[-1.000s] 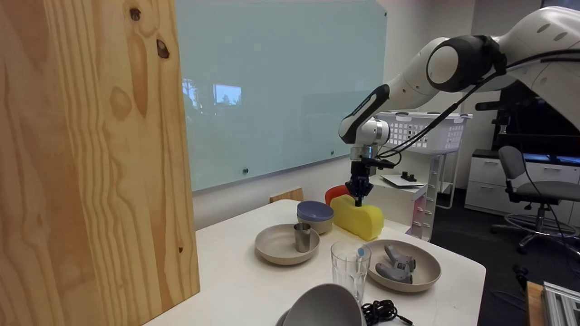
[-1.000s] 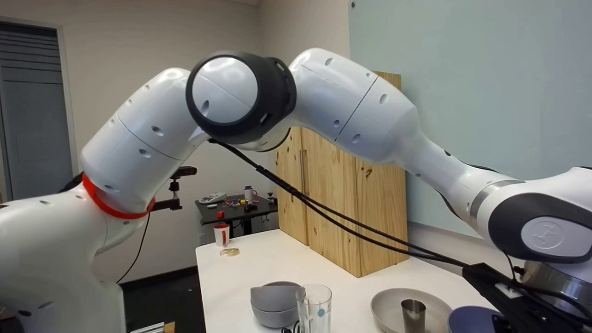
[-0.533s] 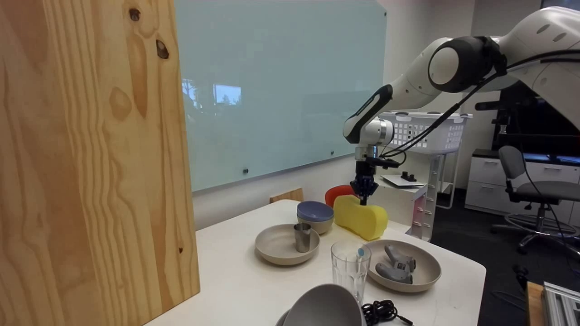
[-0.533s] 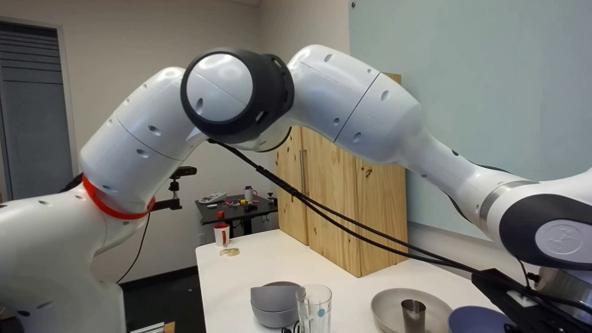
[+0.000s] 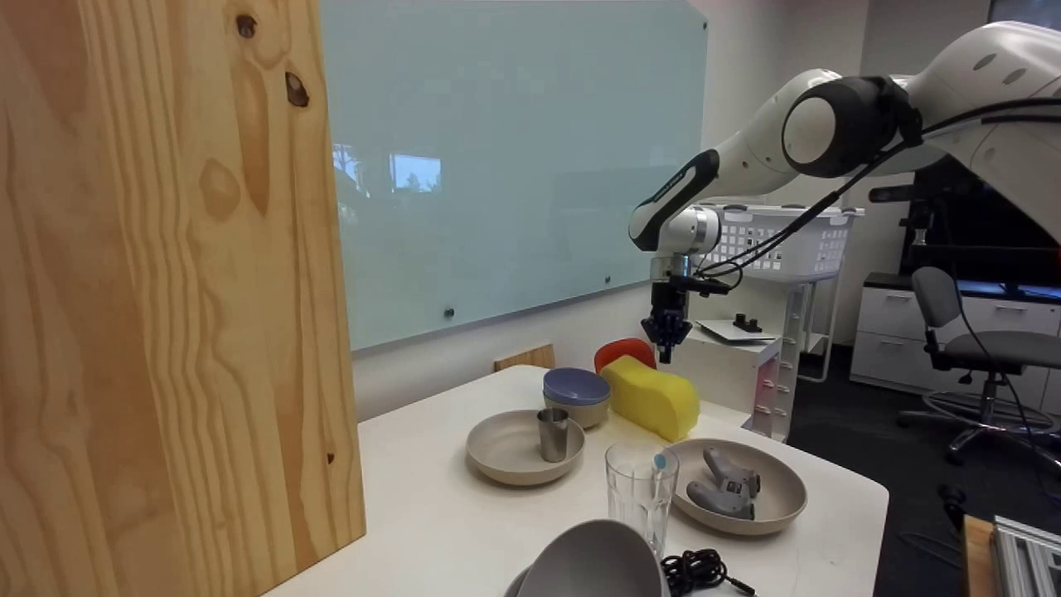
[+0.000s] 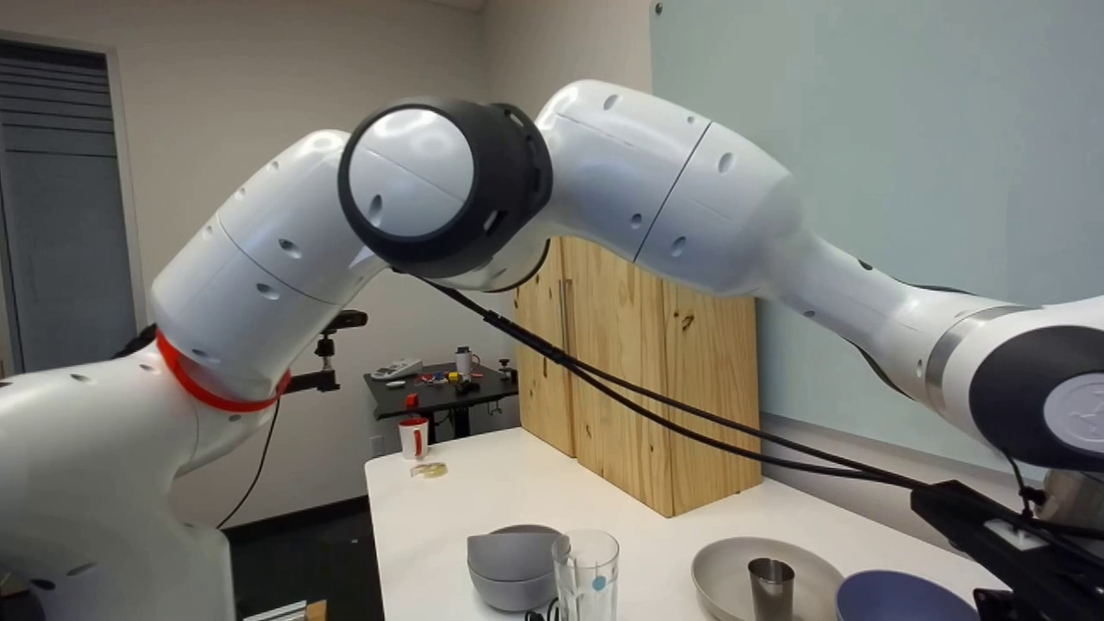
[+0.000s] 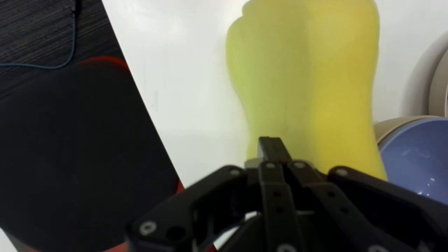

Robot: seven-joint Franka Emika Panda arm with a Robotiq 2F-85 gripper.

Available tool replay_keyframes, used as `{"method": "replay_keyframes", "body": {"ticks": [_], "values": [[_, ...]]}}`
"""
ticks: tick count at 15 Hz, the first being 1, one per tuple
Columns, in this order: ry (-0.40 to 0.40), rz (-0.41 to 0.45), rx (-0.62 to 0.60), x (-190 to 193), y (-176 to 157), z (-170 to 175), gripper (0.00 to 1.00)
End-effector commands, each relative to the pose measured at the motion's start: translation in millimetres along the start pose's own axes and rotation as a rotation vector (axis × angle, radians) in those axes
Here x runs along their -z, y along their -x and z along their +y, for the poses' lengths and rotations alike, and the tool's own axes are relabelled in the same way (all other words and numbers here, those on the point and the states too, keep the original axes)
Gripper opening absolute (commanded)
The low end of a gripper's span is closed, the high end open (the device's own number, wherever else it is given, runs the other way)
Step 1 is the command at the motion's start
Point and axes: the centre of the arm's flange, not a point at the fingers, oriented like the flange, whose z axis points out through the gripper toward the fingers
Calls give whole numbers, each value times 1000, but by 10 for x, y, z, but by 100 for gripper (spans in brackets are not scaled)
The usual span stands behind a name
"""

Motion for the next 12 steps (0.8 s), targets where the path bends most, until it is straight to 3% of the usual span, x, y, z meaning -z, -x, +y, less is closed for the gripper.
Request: {"method": "replay_keyframes", "body": {"ticks": [1,12], "values": [[13,-19,20,-59,-153,-44,0],[-10,-30,5,-202,-88,-18,0]]}}
